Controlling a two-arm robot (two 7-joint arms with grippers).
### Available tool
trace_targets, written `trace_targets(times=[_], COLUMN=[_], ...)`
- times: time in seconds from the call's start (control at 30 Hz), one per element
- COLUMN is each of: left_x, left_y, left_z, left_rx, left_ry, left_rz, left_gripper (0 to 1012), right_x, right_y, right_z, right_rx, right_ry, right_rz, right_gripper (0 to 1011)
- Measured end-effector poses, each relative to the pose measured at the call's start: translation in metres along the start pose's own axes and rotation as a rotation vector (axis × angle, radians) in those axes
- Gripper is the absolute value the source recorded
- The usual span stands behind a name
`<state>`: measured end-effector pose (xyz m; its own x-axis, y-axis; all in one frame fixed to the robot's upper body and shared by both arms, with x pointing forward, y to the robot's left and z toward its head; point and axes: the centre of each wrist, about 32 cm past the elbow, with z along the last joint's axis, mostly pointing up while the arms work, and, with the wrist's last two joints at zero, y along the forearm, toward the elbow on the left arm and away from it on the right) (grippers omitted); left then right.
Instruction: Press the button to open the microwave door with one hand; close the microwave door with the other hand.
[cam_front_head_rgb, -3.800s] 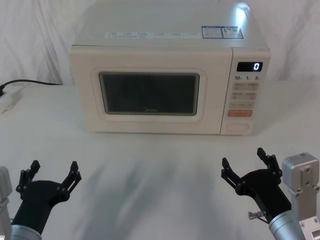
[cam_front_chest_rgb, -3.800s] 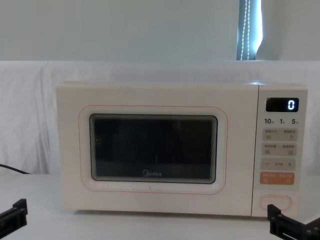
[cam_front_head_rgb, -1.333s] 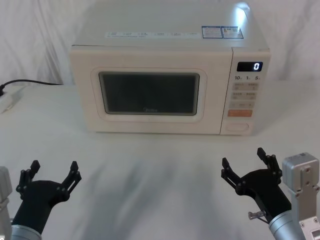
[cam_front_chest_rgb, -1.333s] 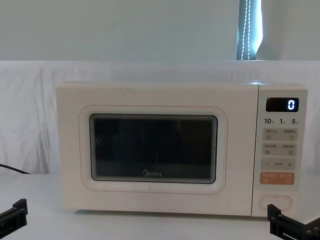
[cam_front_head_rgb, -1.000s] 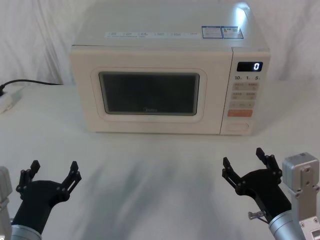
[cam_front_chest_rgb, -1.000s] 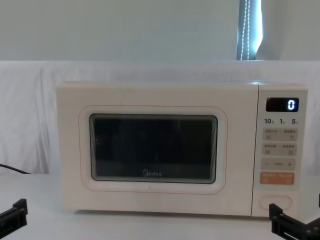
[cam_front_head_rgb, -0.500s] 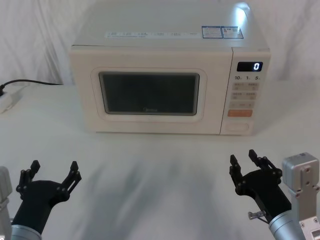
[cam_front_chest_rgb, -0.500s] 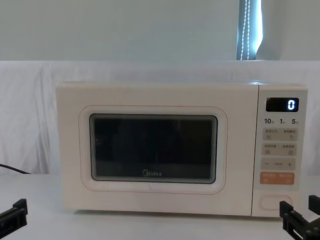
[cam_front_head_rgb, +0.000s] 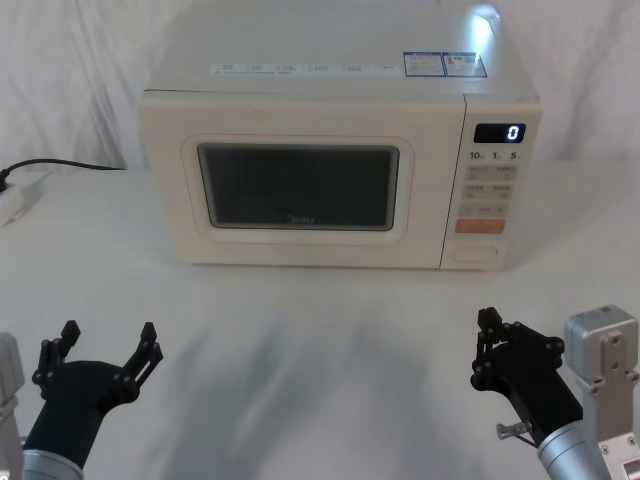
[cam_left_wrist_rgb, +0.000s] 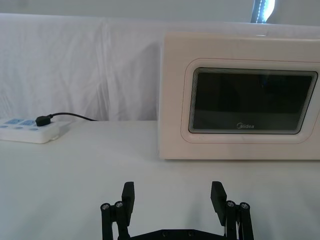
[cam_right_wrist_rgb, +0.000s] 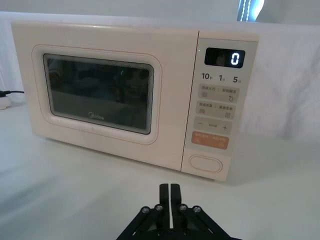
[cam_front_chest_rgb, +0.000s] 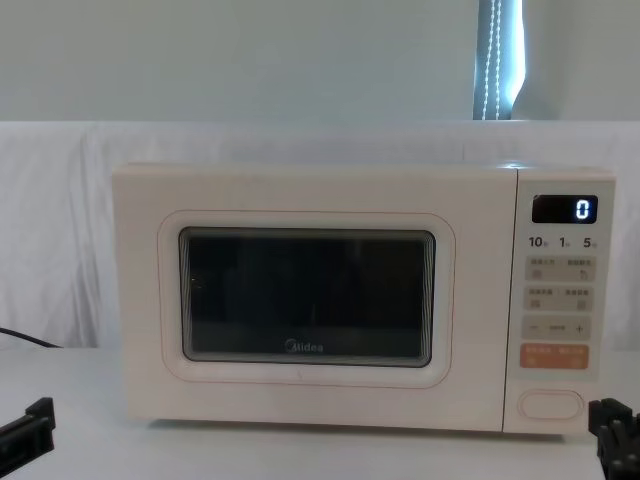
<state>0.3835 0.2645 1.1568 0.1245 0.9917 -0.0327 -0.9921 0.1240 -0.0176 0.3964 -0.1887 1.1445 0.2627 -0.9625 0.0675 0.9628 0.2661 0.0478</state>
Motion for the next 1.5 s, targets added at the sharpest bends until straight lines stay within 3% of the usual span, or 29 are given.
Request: trace_targets(times=[0.1, 0.57, 1.5], left_x=[0.0, 0.0, 0.0], left_y=[0.0, 0.0, 0.0], left_z=[0.0, 0.0, 0.0], left_rx=[0.0, 0.0, 0.0], left_ry=[0.0, 0.0, 0.0], left_rz=[0.0, 0.0, 0.0], left_gripper=[1001, 1001, 1001], right_x=[0.0, 0.0051, 0.0269], right_y=[0.0, 0.011, 0.087], right_z=[0.0, 0.01, 0.006], right_rx=[0.0, -0.029, -0.132], right_ry=[0.0, -0.018, 0.019], right_rz=[0.0, -0.015, -0.072], right_gripper=[1, 0, 0])
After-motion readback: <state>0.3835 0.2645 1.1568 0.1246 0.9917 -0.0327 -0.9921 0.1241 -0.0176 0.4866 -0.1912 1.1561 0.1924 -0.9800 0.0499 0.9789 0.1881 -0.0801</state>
